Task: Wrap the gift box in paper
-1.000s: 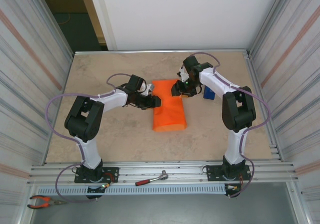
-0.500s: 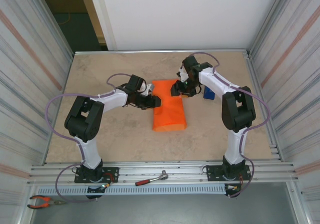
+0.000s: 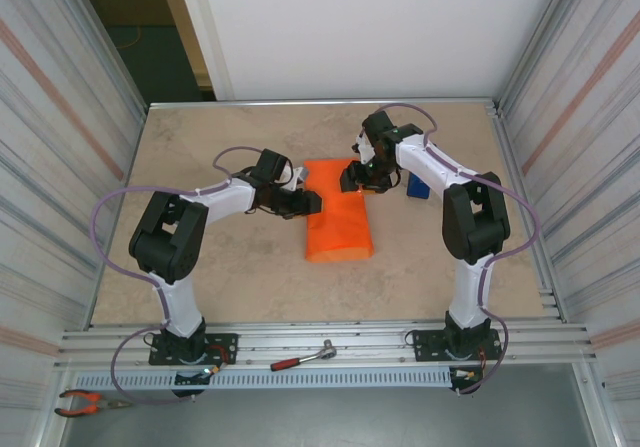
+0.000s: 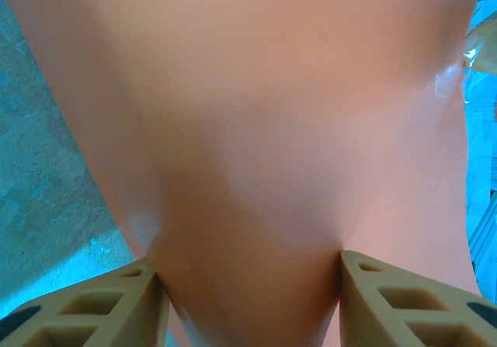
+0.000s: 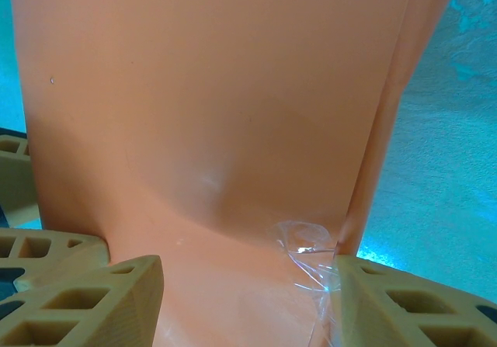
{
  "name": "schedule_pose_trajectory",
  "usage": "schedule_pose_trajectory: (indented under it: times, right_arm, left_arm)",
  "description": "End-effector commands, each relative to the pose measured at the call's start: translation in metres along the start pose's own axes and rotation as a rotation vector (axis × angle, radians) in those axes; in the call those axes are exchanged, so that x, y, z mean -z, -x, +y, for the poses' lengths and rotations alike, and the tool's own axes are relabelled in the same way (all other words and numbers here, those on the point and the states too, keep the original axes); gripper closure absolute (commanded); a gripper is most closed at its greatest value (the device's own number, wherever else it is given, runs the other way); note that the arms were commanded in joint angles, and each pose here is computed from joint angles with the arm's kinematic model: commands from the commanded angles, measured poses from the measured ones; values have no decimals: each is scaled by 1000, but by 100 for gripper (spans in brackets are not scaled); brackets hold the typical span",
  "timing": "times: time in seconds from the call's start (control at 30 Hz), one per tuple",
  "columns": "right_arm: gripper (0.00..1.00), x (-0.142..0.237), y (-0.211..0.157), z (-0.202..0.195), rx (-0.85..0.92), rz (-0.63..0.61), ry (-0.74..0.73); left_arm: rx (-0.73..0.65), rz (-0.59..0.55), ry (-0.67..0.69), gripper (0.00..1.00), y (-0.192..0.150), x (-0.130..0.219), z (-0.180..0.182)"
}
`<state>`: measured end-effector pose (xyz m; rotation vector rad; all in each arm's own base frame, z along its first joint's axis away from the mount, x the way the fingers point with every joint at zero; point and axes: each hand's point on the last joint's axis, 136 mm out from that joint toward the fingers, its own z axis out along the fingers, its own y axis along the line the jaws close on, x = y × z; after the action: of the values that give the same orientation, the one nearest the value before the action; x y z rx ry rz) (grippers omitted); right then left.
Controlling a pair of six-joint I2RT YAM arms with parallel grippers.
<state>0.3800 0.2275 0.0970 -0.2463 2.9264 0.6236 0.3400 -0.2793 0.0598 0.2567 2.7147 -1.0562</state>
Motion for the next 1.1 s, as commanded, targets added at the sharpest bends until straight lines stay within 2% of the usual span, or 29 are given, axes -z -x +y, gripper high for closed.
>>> schedule_pose_trajectory:
  times: [0.0,1.07]
  right_arm:
    - [41,-6,2,-16,-44,10,-79]
    - [38,-7,-1,-27,-243,-34,-118]
  left_arm:
    - [135,217,274,47,-76,-13,74]
    - [140,220,277,49,-79,-14,76]
